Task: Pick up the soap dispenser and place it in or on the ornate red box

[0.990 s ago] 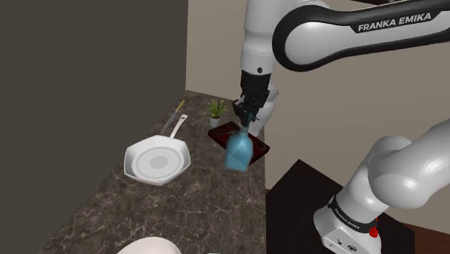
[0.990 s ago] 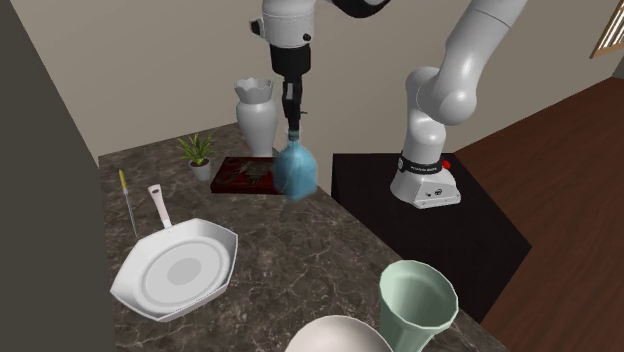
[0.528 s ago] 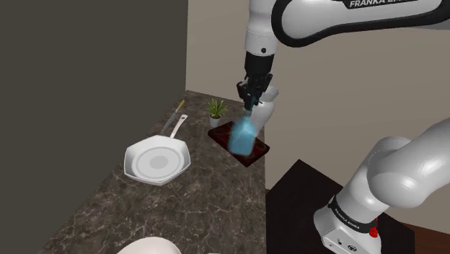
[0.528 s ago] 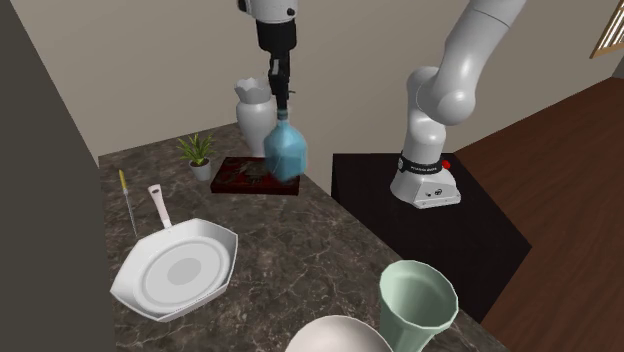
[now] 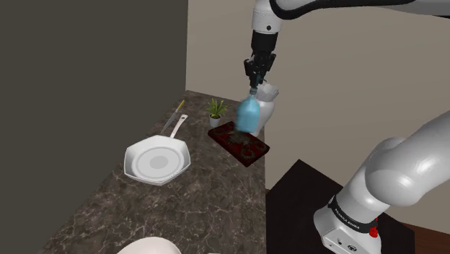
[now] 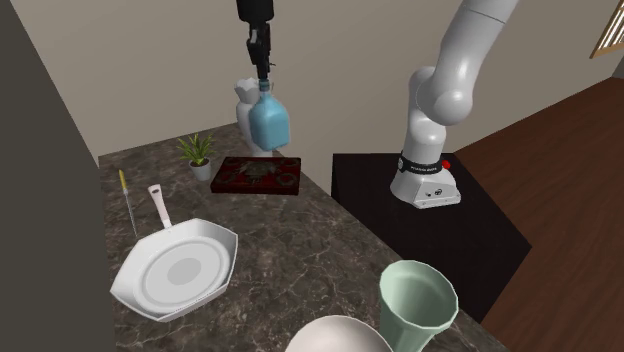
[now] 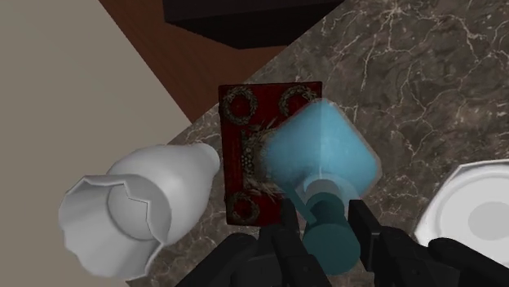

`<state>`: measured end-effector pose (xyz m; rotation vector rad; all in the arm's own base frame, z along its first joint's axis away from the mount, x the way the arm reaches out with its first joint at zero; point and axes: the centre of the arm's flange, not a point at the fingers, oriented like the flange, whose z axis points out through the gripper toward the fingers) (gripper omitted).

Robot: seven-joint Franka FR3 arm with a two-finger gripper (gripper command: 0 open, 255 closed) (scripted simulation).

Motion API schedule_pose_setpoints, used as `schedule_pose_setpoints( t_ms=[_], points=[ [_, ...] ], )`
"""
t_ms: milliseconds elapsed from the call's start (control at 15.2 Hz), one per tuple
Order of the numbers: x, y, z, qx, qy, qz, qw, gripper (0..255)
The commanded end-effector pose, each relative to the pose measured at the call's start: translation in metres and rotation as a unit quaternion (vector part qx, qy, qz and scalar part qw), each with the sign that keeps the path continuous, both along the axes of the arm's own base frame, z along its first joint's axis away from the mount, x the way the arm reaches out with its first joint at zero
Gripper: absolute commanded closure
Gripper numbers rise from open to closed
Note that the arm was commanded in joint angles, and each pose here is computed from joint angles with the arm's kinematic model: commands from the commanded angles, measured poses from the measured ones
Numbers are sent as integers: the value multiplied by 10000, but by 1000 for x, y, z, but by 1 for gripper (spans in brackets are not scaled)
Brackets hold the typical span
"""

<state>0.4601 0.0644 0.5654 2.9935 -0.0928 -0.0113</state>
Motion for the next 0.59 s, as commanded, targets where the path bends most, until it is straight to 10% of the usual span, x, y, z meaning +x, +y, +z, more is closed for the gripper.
schedule_pose_setpoints(
  t_ms=[0, 528],
  points=[
    [15, -22, 8, -4, -2, 6, 10000, 255],
    [59, -91, 35, -4, -2, 6, 10000, 255]
  ],
)
